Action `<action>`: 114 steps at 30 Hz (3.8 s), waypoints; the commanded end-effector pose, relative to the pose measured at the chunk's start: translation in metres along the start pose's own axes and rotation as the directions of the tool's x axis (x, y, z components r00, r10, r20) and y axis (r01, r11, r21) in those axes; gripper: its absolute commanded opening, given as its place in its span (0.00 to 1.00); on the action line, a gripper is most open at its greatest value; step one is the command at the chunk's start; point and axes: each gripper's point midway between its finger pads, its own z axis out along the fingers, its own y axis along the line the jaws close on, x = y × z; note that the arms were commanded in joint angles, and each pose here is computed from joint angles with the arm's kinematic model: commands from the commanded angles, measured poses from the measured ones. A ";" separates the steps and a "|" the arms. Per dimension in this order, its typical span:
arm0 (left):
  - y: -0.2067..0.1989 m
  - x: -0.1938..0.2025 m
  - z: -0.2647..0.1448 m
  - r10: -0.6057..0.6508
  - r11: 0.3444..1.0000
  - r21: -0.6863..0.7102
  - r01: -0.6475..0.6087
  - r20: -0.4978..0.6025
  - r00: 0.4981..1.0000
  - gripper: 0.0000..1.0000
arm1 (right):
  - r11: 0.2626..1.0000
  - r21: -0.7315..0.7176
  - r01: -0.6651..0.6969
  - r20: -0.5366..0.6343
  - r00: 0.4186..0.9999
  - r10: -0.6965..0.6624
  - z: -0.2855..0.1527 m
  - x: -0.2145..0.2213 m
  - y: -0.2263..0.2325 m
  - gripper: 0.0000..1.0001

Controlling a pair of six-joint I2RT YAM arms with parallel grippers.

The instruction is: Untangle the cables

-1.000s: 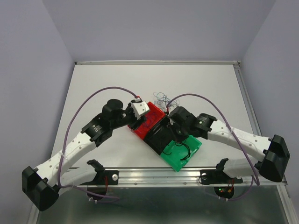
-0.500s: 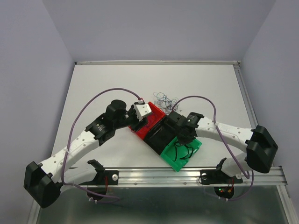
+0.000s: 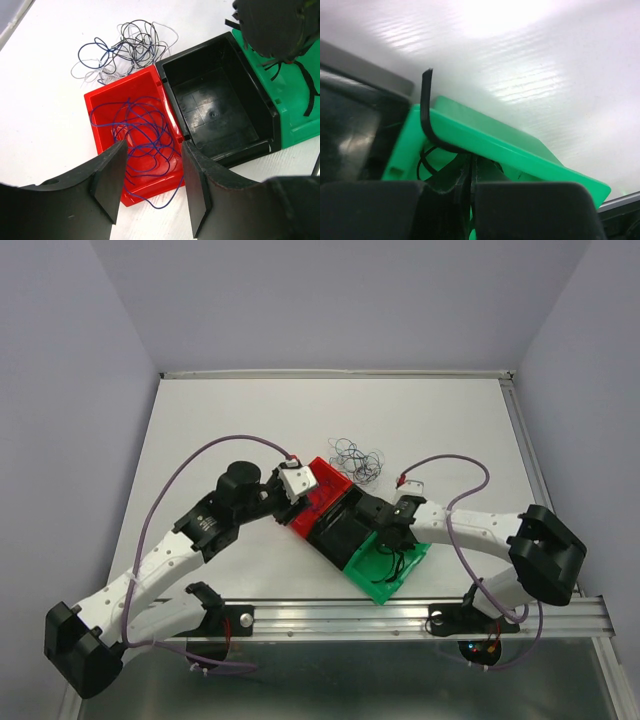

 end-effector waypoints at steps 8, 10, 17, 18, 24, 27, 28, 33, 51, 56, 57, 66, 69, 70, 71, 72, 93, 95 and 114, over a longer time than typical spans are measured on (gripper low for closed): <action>0.008 -0.011 -0.003 0.005 0.999 -0.039 -0.003 0.049 0.999 0.58 | 0.958 0.049 -0.281 0.239 0.935 0.262 0.019 0.001 0.001 0.06; 0.008 -0.011 -0.002 0.004 0.999 -0.043 -0.002 0.047 0.999 0.58 | 0.958 0.041 -0.285 0.260 0.928 0.266 0.015 -0.005 0.005 0.09; 0.010 -0.011 -0.002 0.000 0.999 -0.053 0.003 0.047 0.999 0.58 | 0.953 -0.051 -0.298 0.308 0.903 0.299 -0.019 -0.037 0.007 0.18; 0.011 -0.011 -0.001 -0.001 0.999 -0.054 0.003 0.046 0.999 0.58 | 0.950 -0.063 -0.304 0.315 0.898 0.308 -0.025 -0.042 0.004 0.33; 0.011 -0.009 0.001 -0.002 0.999 -0.052 0.004 0.037 0.999 0.58 | 0.956 -0.071 -0.284 0.326 0.899 0.292 -0.041 -0.052 0.000 0.46; 0.012 -0.010 0.001 0.000 0.998 -0.055 0.002 0.039 0.999 0.58 | 0.955 -0.079 -0.286 0.329 0.897 0.296 -0.048 -0.057 -0.002 0.47; 0.011 -0.010 0.000 0.001 0.999 -0.054 0.001 0.041 0.999 0.58 | 0.954 -0.085 -0.287 0.332 0.895 0.299 -0.052 -0.060 -0.001 0.47; 0.016 -0.013 0.000 0.001 0.997 -0.079 0.003 0.049 0.999 0.58 | 0.957 -0.157 -0.245 0.346 0.894 0.285 -0.079 -0.080 0.004 0.49; 0.057 -0.005 -0.004 -0.045 0.978 -0.202 0.056 0.058 0.997 0.59 | 0.922 -0.381 0.069 0.363 0.928 0.081 -0.036 -0.201 0.071 0.63; 0.069 0.002 -0.007 -0.072 0.966 -0.244 0.087 0.073 0.995 0.59 | 0.916 -0.396 0.065 0.341 0.937 0.081 -0.001 -0.225 0.084 0.58; 0.069 0.002 -0.008 -0.072 0.966 -0.245 0.089 0.074 0.995 0.59 | 0.915 -0.397 0.064 0.333 0.940 0.078 0.005 -0.227 0.086 0.58; 0.071 0.000 -0.013 -0.071 0.961 -0.262 0.092 0.088 0.994 0.59 | 0.913 -0.402 0.076 0.248 0.968 0.028 0.053 -0.216 0.106 0.55; 0.072 0.002 -0.011 -0.074 0.962 -0.258 0.093 0.082 0.994 0.59 | 0.914 -0.397 0.084 0.249 0.968 0.019 0.058 -0.219 0.107 0.28; 0.071 0.002 -0.011 -0.073 0.962 -0.258 0.092 0.082 0.994 0.59 | 0.913 -0.399 0.087 0.255 0.967 0.019 0.056 -0.221 0.107 0.07; 0.072 0.002 -0.011 -0.071 0.962 -0.259 0.089 0.081 0.994 0.59 | 0.912 -0.401 0.091 0.266 0.964 0.021 0.053 -0.225 0.107 0.02; 0.073 0.002 -0.011 -0.073 0.961 -0.261 0.091 0.081 0.994 0.59 | 0.908 -0.408 0.092 0.282 0.959 0.030 0.044 -0.231 0.106 0.01; 0.168 -0.161 0.054 -0.032 0.985 -0.153 0.082 0.303 0.952 0.65 | 0.856 -0.508 0.099 0.720 0.594 0.359 -0.214 -0.411 0.035 0.00; 0.174 -0.169 0.075 -0.034 0.993 -0.099 0.070 0.329 0.944 0.66 | 0.840 -0.531 0.116 0.707 0.607 0.363 -0.213 -0.410 0.040 0.00; 0.150 -0.147 0.101 0.010 0.986 0.144 -0.089 0.476 0.879 0.70 | 0.771 -0.614 0.170 0.637 0.683 0.357 -0.198 -0.395 0.074 0.00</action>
